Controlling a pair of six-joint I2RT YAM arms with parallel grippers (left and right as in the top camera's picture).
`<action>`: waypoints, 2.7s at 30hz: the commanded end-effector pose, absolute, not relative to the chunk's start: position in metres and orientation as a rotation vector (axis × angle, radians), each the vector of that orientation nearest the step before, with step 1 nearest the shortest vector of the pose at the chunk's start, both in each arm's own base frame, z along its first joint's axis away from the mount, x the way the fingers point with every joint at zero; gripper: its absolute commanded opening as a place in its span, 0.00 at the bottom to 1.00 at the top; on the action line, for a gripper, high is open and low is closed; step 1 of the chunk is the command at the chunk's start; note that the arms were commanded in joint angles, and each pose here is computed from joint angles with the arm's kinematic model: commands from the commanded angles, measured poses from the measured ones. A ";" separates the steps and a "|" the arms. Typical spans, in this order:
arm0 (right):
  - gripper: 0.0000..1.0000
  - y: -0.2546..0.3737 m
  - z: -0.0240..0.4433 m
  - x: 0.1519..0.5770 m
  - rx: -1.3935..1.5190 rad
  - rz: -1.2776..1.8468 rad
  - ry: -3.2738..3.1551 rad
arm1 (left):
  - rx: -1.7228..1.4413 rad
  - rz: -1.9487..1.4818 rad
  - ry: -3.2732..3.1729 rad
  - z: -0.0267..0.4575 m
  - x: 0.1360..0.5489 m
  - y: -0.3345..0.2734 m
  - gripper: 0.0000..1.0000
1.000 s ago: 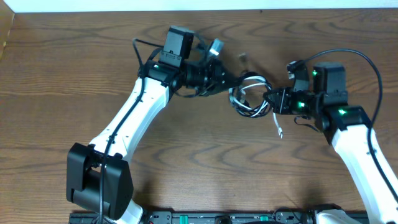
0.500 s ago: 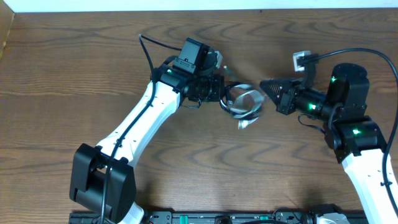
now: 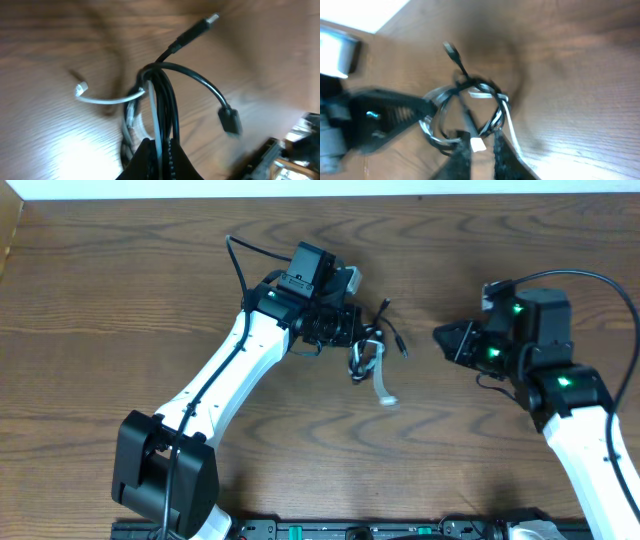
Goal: Untangle cables
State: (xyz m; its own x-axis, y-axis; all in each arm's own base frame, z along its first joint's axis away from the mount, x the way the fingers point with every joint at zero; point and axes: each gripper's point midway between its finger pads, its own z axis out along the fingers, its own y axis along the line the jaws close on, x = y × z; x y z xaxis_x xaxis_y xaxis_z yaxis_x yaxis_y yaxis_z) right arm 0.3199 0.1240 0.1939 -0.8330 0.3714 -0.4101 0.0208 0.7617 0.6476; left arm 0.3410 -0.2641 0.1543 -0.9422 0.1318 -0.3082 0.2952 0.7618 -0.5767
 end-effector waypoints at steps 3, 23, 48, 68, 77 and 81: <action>0.26 0.138 0.173 0.322 0.142 0.914 2.500 | 0.484 -1.368 2.531 0.198 0.330 -0.292 0.07; 0.53 0.153 0.169 0.335 0.015 1.030 2.459 | 0.546 -1.637 2.427 0.226 0.317 -0.301 0.08; 0.53 0.164 0.194 0.320 -0.265 1.219 2.323 | 0.383 -1.385 2.561 0.198 0.336 -0.287 0.08; 0.01 0.132 0.189 0.351 0.087 0.982 2.364 | 0.455 -1.365 2.639 0.186 0.315 -0.279 0.07; 0.01 0.159 0.206 0.363 0.083 1.062 2.279 | 0.693 -1.549 2.570 0.199 0.278 -0.298 0.07; 0.01 0.171 0.186 0.366 0.111 1.017 2.337 | 0.741 -1.642 2.527 0.208 0.267 -0.306 0.07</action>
